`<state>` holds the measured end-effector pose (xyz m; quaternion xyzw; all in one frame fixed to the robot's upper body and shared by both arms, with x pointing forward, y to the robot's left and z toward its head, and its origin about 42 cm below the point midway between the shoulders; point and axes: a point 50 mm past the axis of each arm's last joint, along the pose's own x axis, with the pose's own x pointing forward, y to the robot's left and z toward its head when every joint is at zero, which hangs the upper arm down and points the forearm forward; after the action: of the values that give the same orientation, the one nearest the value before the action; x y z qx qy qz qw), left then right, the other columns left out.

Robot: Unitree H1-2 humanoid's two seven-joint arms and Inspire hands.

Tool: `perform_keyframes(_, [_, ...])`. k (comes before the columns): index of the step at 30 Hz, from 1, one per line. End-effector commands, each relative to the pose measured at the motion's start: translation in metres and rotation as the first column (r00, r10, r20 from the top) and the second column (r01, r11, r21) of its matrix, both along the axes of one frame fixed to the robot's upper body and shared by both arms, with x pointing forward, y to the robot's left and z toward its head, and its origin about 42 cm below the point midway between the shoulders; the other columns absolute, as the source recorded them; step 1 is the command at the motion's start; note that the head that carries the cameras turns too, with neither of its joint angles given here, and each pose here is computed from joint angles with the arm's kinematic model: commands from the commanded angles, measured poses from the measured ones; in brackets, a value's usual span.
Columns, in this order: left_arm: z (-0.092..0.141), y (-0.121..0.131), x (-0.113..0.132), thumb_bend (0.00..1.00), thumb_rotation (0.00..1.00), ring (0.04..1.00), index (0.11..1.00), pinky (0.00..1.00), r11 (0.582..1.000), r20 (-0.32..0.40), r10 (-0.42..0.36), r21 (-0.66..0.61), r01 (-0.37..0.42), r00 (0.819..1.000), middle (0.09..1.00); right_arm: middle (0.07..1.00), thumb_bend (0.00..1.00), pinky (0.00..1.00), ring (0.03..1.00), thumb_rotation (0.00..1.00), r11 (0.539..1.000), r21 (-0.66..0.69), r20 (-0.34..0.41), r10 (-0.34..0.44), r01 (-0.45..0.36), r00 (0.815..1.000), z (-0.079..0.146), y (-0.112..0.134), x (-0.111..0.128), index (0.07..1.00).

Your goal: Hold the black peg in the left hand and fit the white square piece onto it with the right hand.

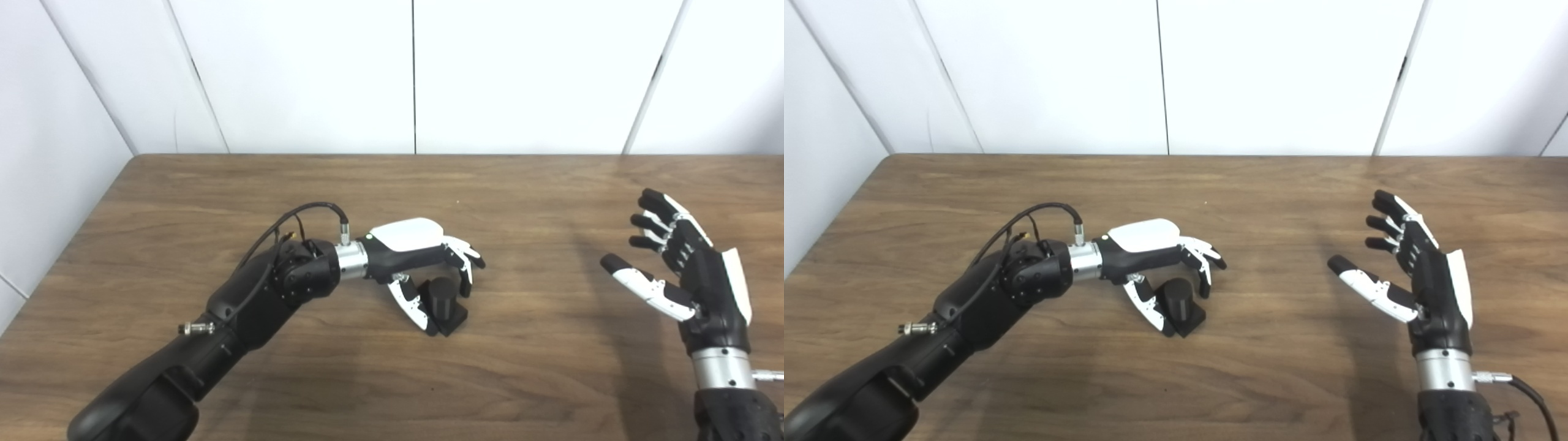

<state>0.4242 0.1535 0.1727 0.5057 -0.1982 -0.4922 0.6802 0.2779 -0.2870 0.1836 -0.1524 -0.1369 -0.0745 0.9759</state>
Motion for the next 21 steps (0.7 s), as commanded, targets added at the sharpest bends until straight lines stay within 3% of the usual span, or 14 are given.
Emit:
perform_keyframes(1, [-0.062,0.016,-0.025,0.88,0.14,0.915,0.581,0.81,0.973,-0.151,0.021,0.23,0.015,0.988,0.879,0.88,0.69,0.73,0.819,0.34,0.999,-0.041,0.112,0.002,0.002,0.994,0.035,-0.014,0.007,0.853])
perform_keyframes(5, [-0.063,0.016,-0.026,0.88,0.13,0.916,0.574,0.84,0.972,-0.151,0.019,0.234,0.017,0.988,0.878,0.864,0.76,0.71,0.804,0.4,0.994,-0.091,0.134,-0.039,0.052,0.99,0.056,-0.035,0.011,0.843])
perform_keyframes(10, [-0.067,0.016,-0.027,0.87,0.12,0.917,0.563,0.83,0.969,-0.155,0.018,0.245,0.021,0.988,0.883,0.869,0.71,0.69,0.811,0.34,0.992,-0.106,0.19,-0.041,0.062,0.981,0.079,-0.051,0.011,0.844])
perform_keyframes(16, [-0.068,0.016,-0.026,0.86,0.14,0.923,0.558,0.83,0.968,-0.157,0.015,0.25,0.025,0.988,0.885,0.875,0.67,0.7,0.81,0.31,0.992,-0.111,0.191,-0.041,0.063,0.981,0.083,-0.049,0.006,0.843])
perform_keyframes(19, [-0.067,0.016,-0.026,0.86,0.13,0.925,0.552,0.84,0.967,-0.154,0.012,0.253,0.027,0.988,0.885,0.874,0.66,0.7,0.81,0.34,0.992,-0.106,0.179,-0.045,0.065,0.983,0.08,-0.046,0.004,0.845])
perform_keyframes(20, [-0.067,0.016,-0.025,0.69,0.1,0.929,0.522,0.85,0.967,-0.151,0.013,0.255,0.027,0.988,0.887,0.874,0.66,0.7,0.809,0.33,0.992,-0.105,0.177,-0.046,0.065,0.983,0.079,-0.046,0.003,0.846])
perform_keyframes(21, [-0.067,0.017,-0.025,0.59,0.08,0.927,0.503,0.85,0.967,-0.15,0.013,0.253,0.026,0.989,0.887,0.874,0.66,0.7,0.808,0.33,0.993,-0.103,0.175,-0.046,0.065,0.983,0.077,-0.045,0.003,0.847])
